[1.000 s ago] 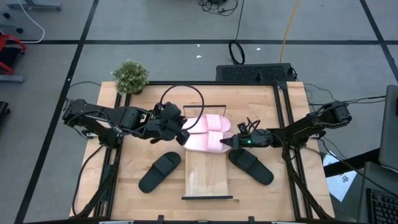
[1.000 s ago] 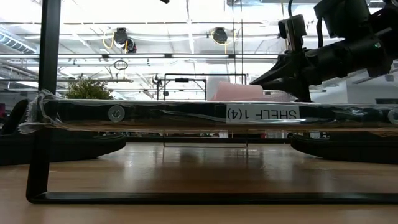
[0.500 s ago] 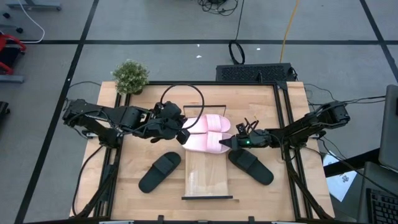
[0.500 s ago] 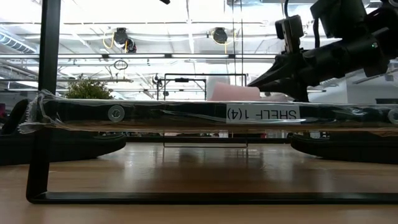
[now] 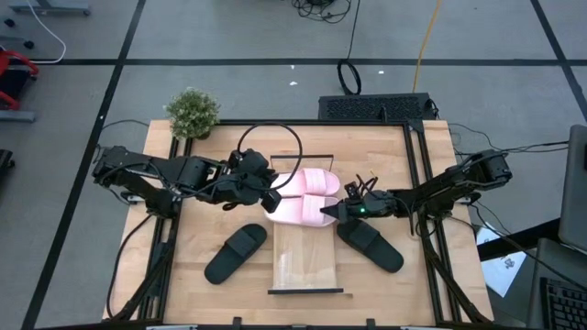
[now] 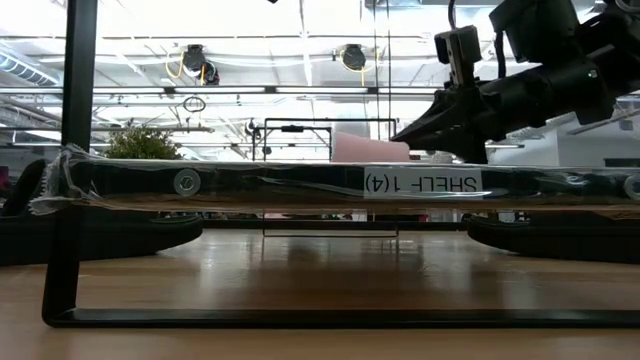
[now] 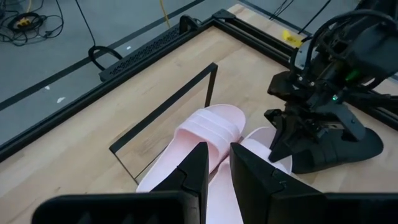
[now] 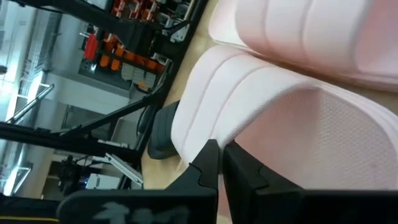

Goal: Pick and place slides into the shelf
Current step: Put the pink slide on the shelf

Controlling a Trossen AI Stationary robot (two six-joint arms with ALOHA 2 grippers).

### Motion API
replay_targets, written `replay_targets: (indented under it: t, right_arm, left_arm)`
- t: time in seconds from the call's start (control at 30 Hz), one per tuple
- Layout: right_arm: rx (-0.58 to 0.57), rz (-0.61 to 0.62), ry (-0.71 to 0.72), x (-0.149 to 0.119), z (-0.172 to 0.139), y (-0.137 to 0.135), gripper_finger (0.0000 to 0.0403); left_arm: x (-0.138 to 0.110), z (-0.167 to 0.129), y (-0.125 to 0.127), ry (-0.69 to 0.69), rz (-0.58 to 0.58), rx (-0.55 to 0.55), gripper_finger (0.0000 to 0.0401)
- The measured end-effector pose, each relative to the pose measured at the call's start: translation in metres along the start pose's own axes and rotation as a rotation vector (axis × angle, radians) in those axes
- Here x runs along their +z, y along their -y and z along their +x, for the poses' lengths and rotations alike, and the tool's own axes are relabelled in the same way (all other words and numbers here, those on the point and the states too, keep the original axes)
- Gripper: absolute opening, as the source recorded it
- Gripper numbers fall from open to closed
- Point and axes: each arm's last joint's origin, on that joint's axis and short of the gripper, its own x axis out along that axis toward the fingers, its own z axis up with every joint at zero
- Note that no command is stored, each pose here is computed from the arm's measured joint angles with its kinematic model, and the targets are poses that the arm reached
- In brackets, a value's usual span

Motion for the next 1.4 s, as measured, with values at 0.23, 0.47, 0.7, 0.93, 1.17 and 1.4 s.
replay_targets:
  t: [0.23, 0.47, 0.7, 0.93, 1.17, 1.4]
  right_arm:
    - [-0.028, -0.008, -0.002, 0.0049, 0.0010, 0.0049, 0.0000]
    - [-0.045, -0.013, -0.004, 0.0054, 0.0011, 0.0068, 0.0000]
    - [-0.035, -0.007, 0.012, 0.0065, 0.0012, 0.0057, 0.0000]
    - [-0.050, 0.000, 0.060, 0.0080, 0.0011, 0.0059, 0.0000]
    - [-0.065, -0.001, 0.087, 0.0082, 0.0010, 0.0064, 0.0000]
    - [-0.063, -0.008, 0.087, 0.0038, 0.0001, 0.0046, 0.0000]
  left_arm:
    - [0.0000, 0.0001, 0.0000, -0.002, 0.000, -0.001, 0.0062]
    - [-0.0002, 0.0001, -0.0001, -0.003, 0.005, -0.001, 0.0062]
    - [-0.0003, 0.0001, -0.0002, -0.004, 0.009, 0.000, 0.0063]
    - [-0.0003, 0.0000, -0.0001, -0.004, 0.009, -0.001, 0.0063]
    - [-0.0003, 0.0001, -0.0002, -0.005, 0.021, 0.000, 0.0062]
    - [0.0017, 0.0022, -0.0027, -0.004, 0.018, 0.009, 0.0062]
